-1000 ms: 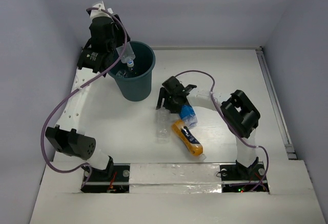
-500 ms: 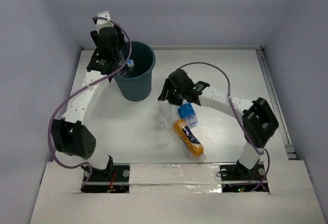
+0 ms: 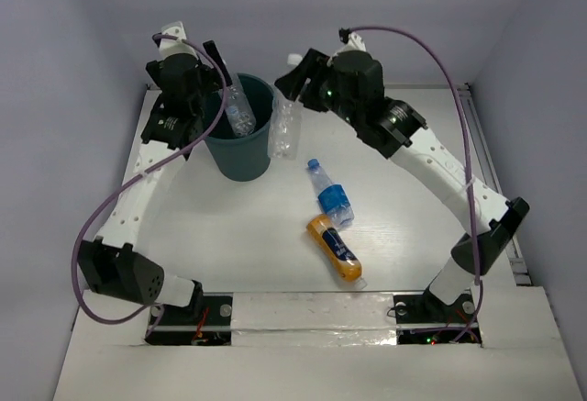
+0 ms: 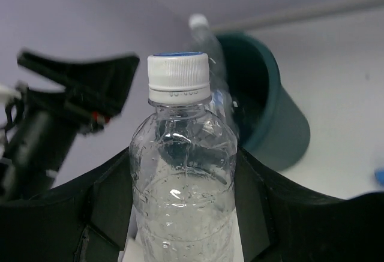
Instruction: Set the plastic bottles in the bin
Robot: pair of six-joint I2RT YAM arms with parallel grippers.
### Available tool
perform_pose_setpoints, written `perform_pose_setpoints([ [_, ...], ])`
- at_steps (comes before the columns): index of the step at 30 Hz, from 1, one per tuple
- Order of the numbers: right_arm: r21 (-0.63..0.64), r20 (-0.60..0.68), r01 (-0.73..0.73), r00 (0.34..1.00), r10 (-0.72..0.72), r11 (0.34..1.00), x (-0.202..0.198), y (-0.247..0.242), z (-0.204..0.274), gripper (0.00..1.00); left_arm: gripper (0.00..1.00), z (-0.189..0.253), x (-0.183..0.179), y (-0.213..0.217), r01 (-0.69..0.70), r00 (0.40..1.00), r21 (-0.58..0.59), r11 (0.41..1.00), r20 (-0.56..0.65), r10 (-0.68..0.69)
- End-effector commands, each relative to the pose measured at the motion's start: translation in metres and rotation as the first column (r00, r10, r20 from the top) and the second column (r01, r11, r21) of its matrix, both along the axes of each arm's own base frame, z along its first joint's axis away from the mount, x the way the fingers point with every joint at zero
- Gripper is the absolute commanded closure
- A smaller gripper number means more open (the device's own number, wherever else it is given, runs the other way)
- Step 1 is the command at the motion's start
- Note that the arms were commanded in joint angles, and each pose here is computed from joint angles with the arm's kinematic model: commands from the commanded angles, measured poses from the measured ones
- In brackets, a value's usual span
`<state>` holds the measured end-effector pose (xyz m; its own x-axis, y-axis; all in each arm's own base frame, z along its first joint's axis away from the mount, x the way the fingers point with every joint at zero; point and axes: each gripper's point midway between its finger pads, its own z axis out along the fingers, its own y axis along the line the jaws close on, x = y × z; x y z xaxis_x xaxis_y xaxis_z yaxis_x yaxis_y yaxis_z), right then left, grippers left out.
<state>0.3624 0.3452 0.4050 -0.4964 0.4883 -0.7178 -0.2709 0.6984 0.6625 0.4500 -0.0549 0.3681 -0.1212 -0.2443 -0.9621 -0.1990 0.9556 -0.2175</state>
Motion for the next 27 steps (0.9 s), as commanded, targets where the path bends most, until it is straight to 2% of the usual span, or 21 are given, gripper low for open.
perform_pose_setpoints([
  [1,-0.029,0.128,0.057,0.99,-0.052,0.998,0.024,0.005,0.036,0.59,0.01,0.062,-0.034,-0.004,0.064,0.99,-0.104,0.993,0.134,-0.05],
  [5,-0.012,0.198,0.088,0.977,-0.084,0.996,0.052,0.023,0.059,0.58,0.03,0.061,-0.067,-0.003,0.101,0.986,-0.131,0.986,0.146,-0.081],
  [6,-0.034,0.204,0.108,0.974,-0.099,0.994,0.065,0.03,0.049,0.58,0.04,0.055,-0.071,-0.003,0.101,0.989,-0.131,0.986,0.124,-0.084],
  [7,-0.004,0.253,0.125,0.96,-0.12,0.992,0.069,0.029,0.07,0.58,0.07,0.053,-0.079,-0.003,0.112,0.988,-0.133,0.985,0.12,-0.096],
  [8,0.011,0.264,0.148,0.953,-0.146,0.989,0.075,0.03,0.073,0.58,0.07,0.051,-0.083,-0.003,0.115,0.989,-0.136,0.984,0.111,-0.1],
  [9,0.004,0.281,0.181,0.944,-0.175,0.983,0.083,0.028,0.073,0.59,0.11,0.045,-0.089,-0.003,0.116,0.991,-0.138,0.984,0.088,-0.104],
  [12,0.034,0.312,0.171,0.934,-0.173,0.985,0.096,0.044,0.075,0.59,0.15,0.038,-0.107,-0.005,0.147,0.988,-0.16,0.976,0.075,-0.137],
  [16,0.06,0.298,0.151,0.941,-0.162,0.987,0.111,0.064,0.056,0.61,0.16,0.025,-0.124,-0.005,0.155,0.988,-0.18,0.971,0.05,-0.148],
  [18,0.037,0.265,0.154,0.951,-0.158,0.987,0.12,0.073,0.028,0.61,0.16,0.015,-0.128,-0.006,0.159,0.987,-0.191,0.968,0.03,-0.156],
  [23,-0.096,0.237,0.195,0.957,-0.168,0.976,0.129,0.075,-0.029,0.61,0.17,-0.006,-0.132,-0.008,0.165,0.985,-0.201,0.965,-0.01,-0.171],
  [27,-0.096,0.274,0.196,0.948,-0.163,0.976,0.12,0.072,-0.028,0.59,0.18,-0.009,-0.135,-0.009,0.168,0.985,-0.216,0.962,-0.01,-0.174],
])
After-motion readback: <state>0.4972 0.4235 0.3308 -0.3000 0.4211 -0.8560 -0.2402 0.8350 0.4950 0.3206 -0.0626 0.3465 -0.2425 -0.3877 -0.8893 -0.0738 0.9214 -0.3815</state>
